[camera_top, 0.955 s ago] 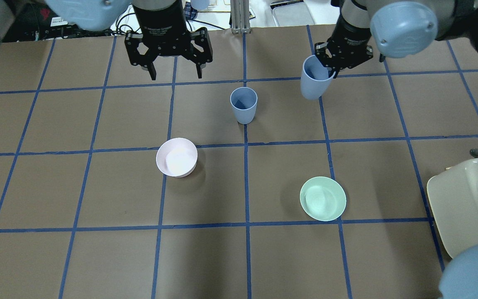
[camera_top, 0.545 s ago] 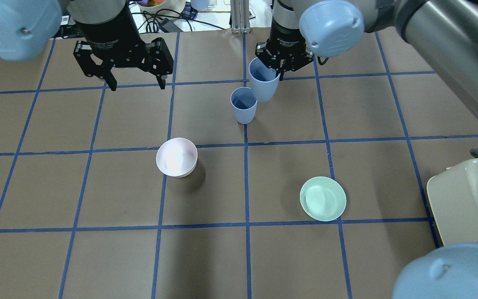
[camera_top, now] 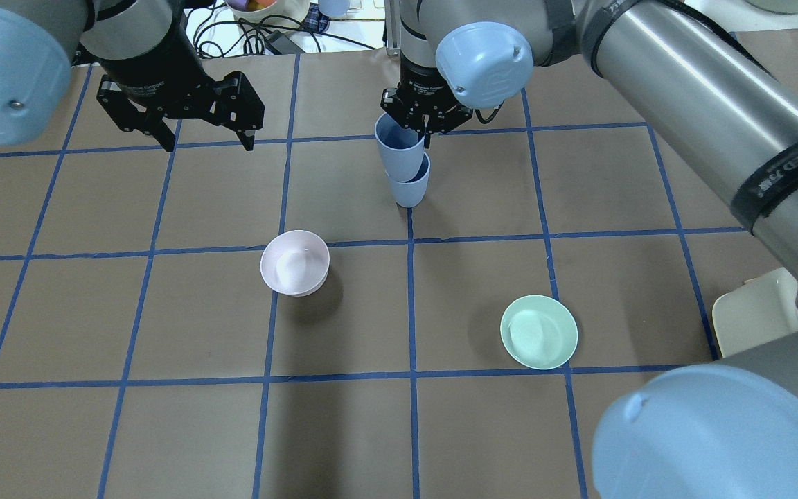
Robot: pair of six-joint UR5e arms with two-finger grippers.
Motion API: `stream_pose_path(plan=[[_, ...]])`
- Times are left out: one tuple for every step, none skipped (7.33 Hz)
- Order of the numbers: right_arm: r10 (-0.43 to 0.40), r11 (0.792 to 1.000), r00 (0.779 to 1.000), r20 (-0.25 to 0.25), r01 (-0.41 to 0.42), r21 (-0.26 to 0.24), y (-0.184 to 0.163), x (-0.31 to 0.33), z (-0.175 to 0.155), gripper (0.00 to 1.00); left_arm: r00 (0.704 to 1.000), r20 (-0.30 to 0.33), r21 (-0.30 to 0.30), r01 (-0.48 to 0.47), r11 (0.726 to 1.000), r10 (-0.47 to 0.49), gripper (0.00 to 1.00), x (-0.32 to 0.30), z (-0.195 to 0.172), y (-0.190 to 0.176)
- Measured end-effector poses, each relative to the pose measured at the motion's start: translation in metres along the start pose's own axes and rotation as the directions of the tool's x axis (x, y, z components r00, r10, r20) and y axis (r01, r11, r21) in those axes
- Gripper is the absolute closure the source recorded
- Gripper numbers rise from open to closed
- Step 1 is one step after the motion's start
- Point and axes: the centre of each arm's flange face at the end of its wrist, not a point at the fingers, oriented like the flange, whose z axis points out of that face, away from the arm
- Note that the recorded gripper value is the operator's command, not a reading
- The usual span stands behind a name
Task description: Stack blue cups with both arms
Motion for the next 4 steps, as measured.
stream_pose_path(plan=[[-0.002,1.0,1.0,0.0,0.002,0.006,-0.003,-0.001,0.005,1.0,1.0,0.001,0.0,0.0,1.0,0.0,0.0,-0.001,0.001,0.0],[-0.002,1.0,1.0,0.001,0.002,0.012,-0.005,-0.002,0.011,1.0,1.0,0.002,0.0,0.001,1.0,-0.001,0.0,-0.001,0.001,0.0],[-0.001,1.0,1.0,0.0,0.001,0.011,-0.006,-0.003,0.017,1.0,1.0,0.005,-0.001,0.002,1.0,-0.002,0.0,-0.002,0.002,0.0],[-0.001,1.0,1.0,-0.005,0.001,0.006,-0.008,-0.003,0.023,0.96,1.0,0.007,-0.002,0.002,1.0,-0.002,0.0,-0.002,0.003,0.0]])
